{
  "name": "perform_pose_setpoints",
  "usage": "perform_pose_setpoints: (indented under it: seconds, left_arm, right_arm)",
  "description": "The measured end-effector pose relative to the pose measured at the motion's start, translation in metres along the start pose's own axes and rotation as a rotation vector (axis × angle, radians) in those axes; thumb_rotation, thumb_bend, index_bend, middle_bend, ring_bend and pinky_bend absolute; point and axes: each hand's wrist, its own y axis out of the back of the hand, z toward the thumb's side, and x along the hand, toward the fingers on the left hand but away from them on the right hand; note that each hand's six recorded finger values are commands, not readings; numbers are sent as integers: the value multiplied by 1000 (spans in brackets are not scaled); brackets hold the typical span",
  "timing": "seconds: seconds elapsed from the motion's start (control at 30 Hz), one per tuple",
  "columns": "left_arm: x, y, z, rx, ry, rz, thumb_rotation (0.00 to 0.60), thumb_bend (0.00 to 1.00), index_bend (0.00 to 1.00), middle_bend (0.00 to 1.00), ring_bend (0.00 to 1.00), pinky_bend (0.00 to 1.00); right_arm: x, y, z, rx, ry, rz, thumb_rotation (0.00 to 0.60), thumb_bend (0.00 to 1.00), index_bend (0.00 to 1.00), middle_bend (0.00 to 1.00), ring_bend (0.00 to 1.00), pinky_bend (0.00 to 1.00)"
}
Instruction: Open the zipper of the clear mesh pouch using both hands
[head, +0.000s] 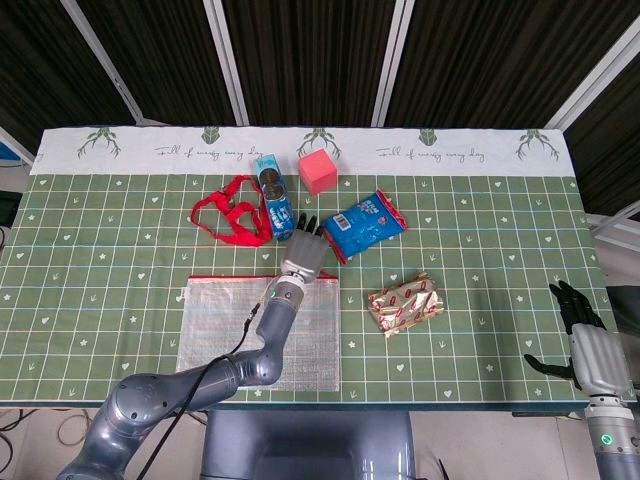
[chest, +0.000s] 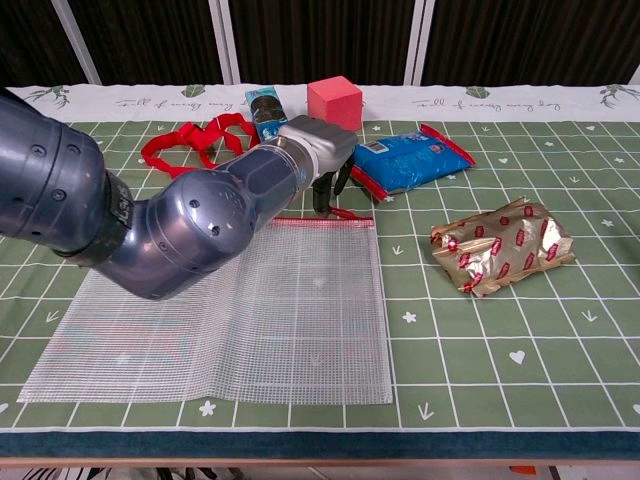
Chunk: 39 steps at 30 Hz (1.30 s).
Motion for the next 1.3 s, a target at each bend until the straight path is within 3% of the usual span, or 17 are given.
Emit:
perform_pose_setpoints:
  seconds: [0.67, 1.3]
  left_arm:
    - [2, -9, -11, 23, 33, -15, 600, 272, 527, 181, 0, 20]
    - [1, -12, -7, 15, 9, -16, 600, 430, 577, 187, 0, 20]
  right_arm:
    - [0, 0, 0, -9, -2, 1, 600, 169, 0, 0, 0, 199]
    - [1, 0, 1, -17, -1, 7, 600, 171, 0, 0, 0, 199]
